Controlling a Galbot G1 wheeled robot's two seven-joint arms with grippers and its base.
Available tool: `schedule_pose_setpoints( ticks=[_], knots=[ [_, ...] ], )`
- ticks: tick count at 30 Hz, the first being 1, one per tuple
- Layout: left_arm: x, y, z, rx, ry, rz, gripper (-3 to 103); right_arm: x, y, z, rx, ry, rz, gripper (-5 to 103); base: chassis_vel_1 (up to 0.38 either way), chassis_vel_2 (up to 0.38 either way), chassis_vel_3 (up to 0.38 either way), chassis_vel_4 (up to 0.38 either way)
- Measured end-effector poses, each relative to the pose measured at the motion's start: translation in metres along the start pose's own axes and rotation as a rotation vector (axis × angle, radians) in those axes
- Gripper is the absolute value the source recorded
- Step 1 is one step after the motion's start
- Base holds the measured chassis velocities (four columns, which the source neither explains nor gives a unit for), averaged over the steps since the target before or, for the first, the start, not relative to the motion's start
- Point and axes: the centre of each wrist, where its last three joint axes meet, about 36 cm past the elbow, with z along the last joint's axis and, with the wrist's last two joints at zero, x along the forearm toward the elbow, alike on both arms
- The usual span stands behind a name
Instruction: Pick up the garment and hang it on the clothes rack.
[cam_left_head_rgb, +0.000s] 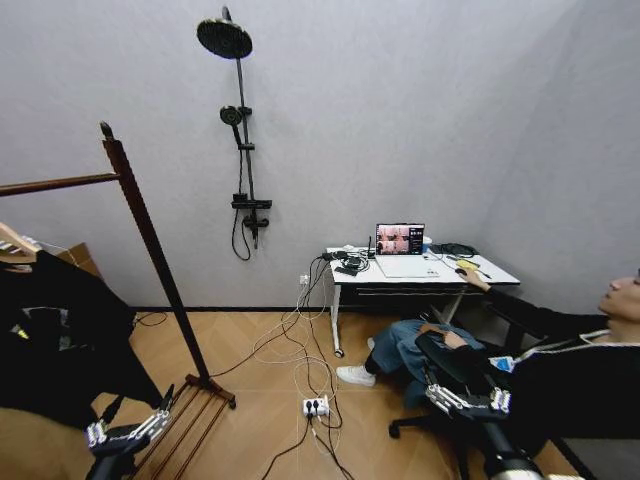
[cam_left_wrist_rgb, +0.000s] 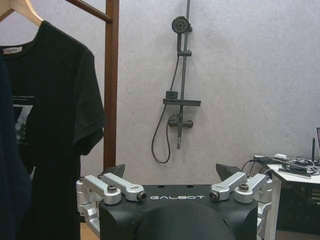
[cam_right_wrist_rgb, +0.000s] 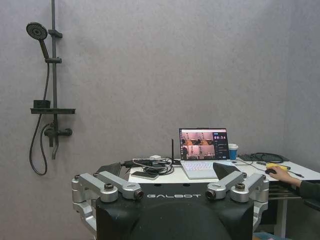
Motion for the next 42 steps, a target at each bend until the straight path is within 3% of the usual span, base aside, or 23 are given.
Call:
schedule_pose_setpoints(
  ticks=[14,42],
  knots=[
    [0.0,0.0,0.0,0.0,0.0,0.0,100,0.0,0.0,0.0,0.0,0.0,0.0,100,0.219,-0.221,-0.216,0.218],
    [0.0,0.0,0.0,0.0,0.0,0.0,100,0.0,0.0,0.0,0.0,0.0,0.0,100,0.351,-0.352,-0.351,0.348]
  ],
)
